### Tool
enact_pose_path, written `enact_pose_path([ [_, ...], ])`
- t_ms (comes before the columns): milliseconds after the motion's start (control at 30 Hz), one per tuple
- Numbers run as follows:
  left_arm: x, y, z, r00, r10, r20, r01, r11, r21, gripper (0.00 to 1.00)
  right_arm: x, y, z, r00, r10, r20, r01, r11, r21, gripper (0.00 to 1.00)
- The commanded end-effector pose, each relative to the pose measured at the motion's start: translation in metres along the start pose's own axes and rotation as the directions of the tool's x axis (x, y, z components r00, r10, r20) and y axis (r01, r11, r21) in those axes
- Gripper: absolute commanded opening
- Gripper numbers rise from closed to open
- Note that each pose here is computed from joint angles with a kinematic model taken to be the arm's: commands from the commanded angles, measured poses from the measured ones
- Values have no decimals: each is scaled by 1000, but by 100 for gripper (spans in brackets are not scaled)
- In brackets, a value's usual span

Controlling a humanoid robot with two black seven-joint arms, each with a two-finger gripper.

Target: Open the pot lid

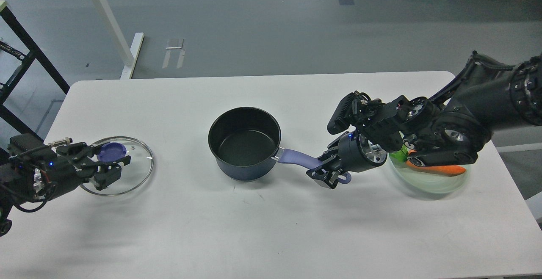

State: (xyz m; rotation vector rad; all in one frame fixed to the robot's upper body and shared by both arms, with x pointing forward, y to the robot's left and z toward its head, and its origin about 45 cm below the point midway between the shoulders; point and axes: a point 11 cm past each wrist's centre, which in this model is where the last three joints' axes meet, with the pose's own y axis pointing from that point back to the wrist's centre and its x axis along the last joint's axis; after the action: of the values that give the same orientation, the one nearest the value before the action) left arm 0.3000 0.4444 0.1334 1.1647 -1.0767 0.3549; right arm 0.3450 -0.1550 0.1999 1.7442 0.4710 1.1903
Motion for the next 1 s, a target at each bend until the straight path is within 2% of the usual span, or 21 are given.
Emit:
enact_pose_path([
  [0, -2, 1, -2, 1000, -4, -2, 4, 1000, 8, 57, 0, 0, 0, 1000, -1, -1, 1, 1000, 1, 21],
  [100, -1, 1, -3, 1000, -1, -5, 1, 1000, 11, 64, 0, 0, -1, 1000, -1, -2, 1, 1000, 2, 21],
  [167, -1, 1, -3, 1000, 1, -7, -1, 1000, 12, 77, 0, 0, -1, 1000, 0, -2, 0, 1000, 3, 25],
  [200, 0, 1, -3, 1000, 2, -6, -2, 1000, 12, 79, 0, 0, -1, 1000, 0, -2, 0, 1000, 3, 27],
  [400, -1, 1, -3, 1000, 0, -6, 1, 1000, 12, 81, 0, 1, 1, 1000, 5, 6, -5, 1000, -2, 41],
  [433, 0, 1, -3, 1000, 1, -7, -1, 1000, 12, 81, 0, 1, 1, 1000, 8, 5, -8, 1000, -1, 46],
  [500, 3, 0, -4, 1000, 9, -7, -9, 1000, 13, 83, 3, 2, 1, 1000, 21, 9, -21, 1000, -2, 64],
  [567, 12, 0, -7, 998, 45, -32, -44, 999, 32, 88, 9, 5, 3, 998, 56, 22, -56, 998, -3, 74],
  [633, 25, -1, -15, 987, 113, -113, -105, 991, 82, 96, 19, 12, 6, 992, 116, 53, -116, 993, -8, 85],
  [667, 34, -1, -19, 975, 159, -158, -142, 984, 112, 98, 24, 15, 8, 987, 143, 68, -142, 990, -11, 96],
  [700, 45, -1, -25, 957, 208, -201, -181, 973, 144, 99, 28, 19, 10, 983, 165, 78, -165, 986, -14, 99],
  [833, 82, -1, -43, 852, 374, -365, -292, 920, 261, 99, 39, 37, 24, 958, 260, 122, -256, 966, -47, 99],
  [967, 121, -5, -51, 739, 467, -485, -358, 883, 304, 99, 57, 78, 47, 874, 441, 202, -426, 897, -115, 99],
])
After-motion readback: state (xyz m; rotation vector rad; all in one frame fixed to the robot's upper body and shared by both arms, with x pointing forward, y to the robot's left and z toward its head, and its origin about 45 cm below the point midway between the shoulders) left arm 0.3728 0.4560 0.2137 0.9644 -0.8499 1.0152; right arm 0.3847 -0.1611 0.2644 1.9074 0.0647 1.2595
